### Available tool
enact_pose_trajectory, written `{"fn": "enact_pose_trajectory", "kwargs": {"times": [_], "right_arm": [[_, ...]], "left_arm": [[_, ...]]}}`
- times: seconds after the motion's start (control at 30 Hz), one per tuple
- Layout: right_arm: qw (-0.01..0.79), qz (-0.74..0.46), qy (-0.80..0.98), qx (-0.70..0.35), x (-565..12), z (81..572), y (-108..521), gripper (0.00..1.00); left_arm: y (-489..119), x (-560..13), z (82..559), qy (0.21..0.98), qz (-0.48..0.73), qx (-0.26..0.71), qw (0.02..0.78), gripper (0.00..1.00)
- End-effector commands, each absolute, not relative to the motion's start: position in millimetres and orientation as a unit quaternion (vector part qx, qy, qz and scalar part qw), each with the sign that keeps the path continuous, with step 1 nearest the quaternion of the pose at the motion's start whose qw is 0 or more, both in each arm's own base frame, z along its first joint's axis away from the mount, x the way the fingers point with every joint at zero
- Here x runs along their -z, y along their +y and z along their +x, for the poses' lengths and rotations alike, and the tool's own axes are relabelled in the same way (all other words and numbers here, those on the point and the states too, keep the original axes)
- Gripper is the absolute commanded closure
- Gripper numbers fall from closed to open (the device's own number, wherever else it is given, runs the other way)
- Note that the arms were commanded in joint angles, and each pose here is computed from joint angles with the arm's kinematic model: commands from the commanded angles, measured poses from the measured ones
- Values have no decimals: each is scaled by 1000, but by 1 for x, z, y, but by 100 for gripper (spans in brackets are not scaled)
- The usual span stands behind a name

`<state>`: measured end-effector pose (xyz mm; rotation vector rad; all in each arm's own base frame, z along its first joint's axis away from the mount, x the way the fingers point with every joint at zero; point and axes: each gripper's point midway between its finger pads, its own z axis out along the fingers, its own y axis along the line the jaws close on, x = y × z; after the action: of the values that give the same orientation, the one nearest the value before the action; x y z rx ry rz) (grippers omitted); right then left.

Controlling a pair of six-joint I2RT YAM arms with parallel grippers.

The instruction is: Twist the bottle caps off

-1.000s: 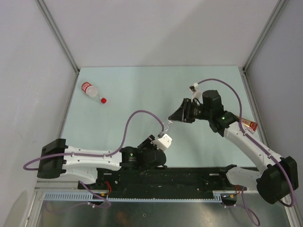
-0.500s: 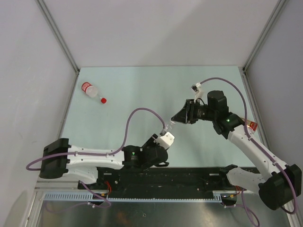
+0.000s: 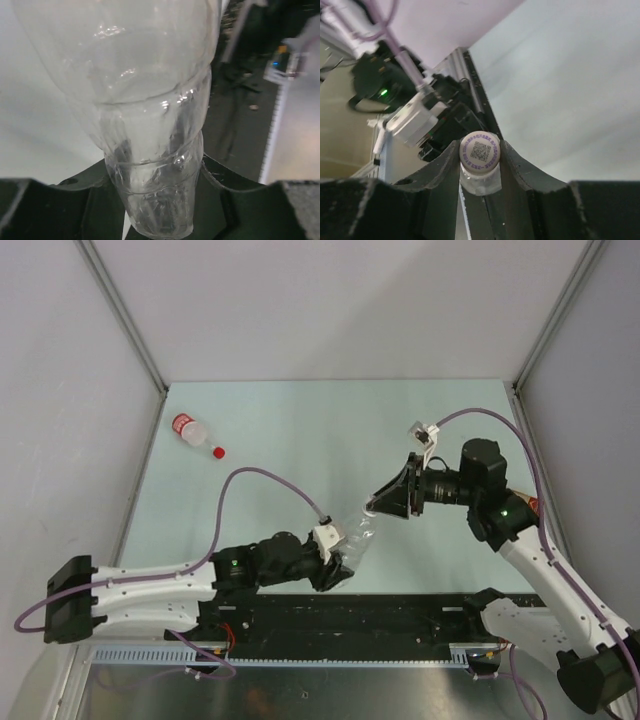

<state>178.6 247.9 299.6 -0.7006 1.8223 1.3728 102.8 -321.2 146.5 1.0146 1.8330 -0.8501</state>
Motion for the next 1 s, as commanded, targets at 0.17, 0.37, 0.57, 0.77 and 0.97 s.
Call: {"fn": "enact_pose_trajectory", "kwargs": {"times": [0.17,0.37,0.57,0.77,0.97], "right_arm": [[434,-437,541,-573,-363,108,248,100],[478,-458,489,-568,-389,89,242,100],[492,-458,463,-578,-406,81,239,100],[523,-426,473,-567,-415,92,237,100],[578,-338,544,-505,-406,134,226,100]], "left_arm": [[-326,-225,12,505,516,559,407,100],[-321,-247,-8,441,538,597,399,100],[-319,-249,-13,424,542,607,397,100],[-318,-246,-13,428,539,608,396,100],[-315,-239,-8,442,530,603,401,100]]}}
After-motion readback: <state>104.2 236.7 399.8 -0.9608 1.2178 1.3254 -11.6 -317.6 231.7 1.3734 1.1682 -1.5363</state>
